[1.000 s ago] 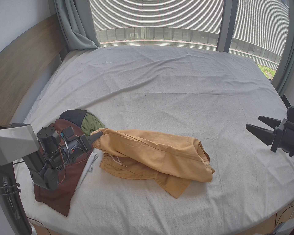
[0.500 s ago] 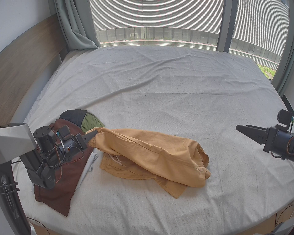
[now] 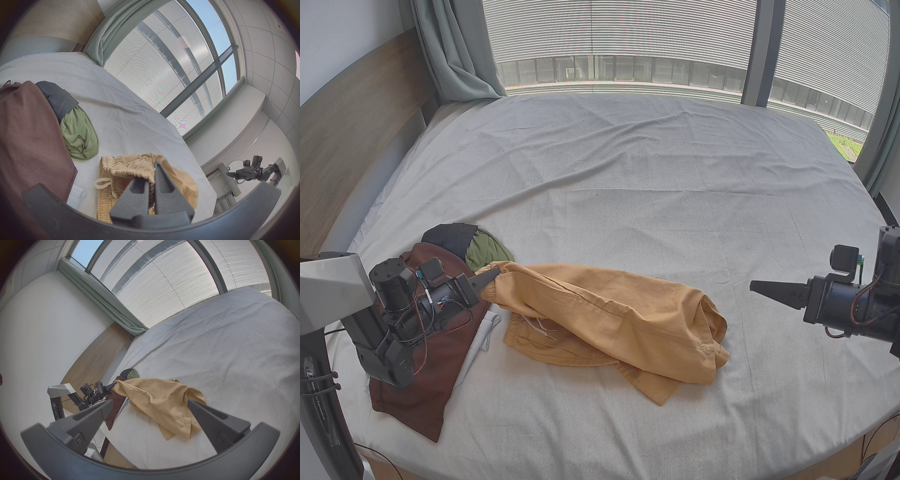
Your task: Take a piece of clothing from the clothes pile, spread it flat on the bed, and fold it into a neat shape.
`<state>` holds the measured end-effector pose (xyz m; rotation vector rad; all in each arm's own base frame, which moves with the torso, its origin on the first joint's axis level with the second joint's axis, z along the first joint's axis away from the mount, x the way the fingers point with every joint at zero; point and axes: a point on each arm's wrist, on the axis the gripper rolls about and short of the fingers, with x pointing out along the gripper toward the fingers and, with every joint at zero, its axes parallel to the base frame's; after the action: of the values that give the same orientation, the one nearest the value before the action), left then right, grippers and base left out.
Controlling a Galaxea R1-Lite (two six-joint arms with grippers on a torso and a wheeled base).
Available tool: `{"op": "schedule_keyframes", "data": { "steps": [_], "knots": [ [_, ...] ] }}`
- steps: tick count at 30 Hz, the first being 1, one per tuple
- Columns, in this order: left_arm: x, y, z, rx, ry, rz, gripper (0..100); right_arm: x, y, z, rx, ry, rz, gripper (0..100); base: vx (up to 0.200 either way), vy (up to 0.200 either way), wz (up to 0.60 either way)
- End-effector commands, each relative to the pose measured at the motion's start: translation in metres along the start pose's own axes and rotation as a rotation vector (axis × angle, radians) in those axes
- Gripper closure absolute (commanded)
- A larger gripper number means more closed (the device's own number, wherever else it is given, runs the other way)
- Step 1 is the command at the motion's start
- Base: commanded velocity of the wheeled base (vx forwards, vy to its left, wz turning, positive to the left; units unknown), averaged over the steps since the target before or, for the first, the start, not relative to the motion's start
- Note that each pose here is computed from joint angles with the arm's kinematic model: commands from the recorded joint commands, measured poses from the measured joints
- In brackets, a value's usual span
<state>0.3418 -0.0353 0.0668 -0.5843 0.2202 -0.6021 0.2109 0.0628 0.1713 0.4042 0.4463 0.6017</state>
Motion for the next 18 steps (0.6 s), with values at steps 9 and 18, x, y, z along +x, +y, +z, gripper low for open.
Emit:
{"op": "schedule_keyframes", "data": {
  "steps": [9,18],
  "knots": [
    [0.001,0.003,-0.004,-0.006,0.011,0.004,100,0.029,-0.016,-0.019,0.096,0.085,-0.015,0,0.0,0.0,0.0],
    [0.0,0.003,-0.004,-0.008,0.013,0.007,100,0.05,-0.031,-0.037,0.11,0.122,-0.022,0,0.0,0.0,0.0]
  ]
}}
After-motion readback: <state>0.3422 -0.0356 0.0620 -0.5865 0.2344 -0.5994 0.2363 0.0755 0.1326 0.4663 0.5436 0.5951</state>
